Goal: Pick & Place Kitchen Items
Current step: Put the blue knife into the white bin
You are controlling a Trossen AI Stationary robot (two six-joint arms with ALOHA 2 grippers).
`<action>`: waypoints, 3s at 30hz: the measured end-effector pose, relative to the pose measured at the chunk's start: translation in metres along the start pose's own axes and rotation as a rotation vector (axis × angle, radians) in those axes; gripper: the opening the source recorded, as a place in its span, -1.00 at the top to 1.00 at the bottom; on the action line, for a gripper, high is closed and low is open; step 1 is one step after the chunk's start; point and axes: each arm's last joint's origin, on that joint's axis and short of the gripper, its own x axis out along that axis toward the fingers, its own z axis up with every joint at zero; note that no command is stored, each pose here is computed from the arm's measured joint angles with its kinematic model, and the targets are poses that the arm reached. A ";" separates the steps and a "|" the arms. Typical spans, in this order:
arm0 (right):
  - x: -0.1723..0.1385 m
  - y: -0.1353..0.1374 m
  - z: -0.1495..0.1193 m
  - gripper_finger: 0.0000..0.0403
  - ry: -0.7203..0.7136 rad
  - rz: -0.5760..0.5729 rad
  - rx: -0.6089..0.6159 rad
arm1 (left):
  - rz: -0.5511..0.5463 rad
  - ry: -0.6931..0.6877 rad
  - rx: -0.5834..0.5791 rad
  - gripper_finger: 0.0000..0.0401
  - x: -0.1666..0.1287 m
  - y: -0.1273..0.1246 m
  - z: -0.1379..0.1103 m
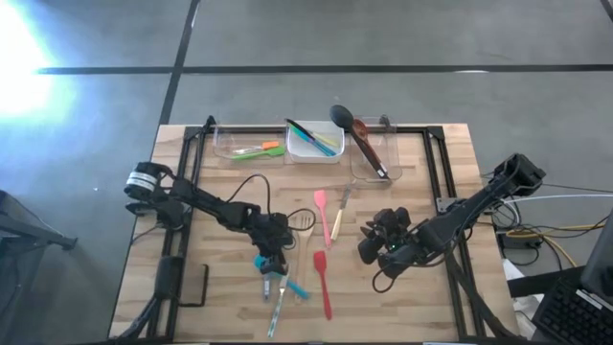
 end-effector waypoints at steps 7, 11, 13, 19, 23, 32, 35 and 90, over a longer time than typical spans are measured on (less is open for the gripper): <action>0.000 0.000 0.000 0.52 -0.001 0.002 -0.002 | 0.022 -0.003 -0.004 -0.18 0.004 0.003 0.001; 0.000 0.001 0.000 0.54 -0.002 0.006 -0.005 | 0.028 0.018 -0.015 -0.18 0.014 0.007 0.004; 0.000 0.001 0.000 0.53 -0.002 0.008 -0.003 | 0.028 0.038 -0.027 -0.18 0.019 0.009 0.005; 0.000 0.001 0.000 0.49 -0.002 0.009 -0.007 | 0.016 0.043 -0.024 -0.18 0.026 0.009 0.012; 0.000 0.001 0.000 0.48 -0.002 0.007 -0.015 | 0.011 0.028 -0.027 -0.18 0.027 0.007 0.016; 0.001 0.000 0.000 0.56 -0.001 0.007 -0.019 | 0.033 -0.002 -0.077 -0.18 0.027 0.005 0.020; 0.001 0.000 0.000 0.58 -0.001 0.007 -0.019 | 0.035 -0.007 -0.083 -0.18 0.028 0.004 0.020; 0.001 0.000 -0.001 0.63 0.001 0.005 -0.031 | -0.262 0.003 -0.145 1.00 0.012 -0.022 0.032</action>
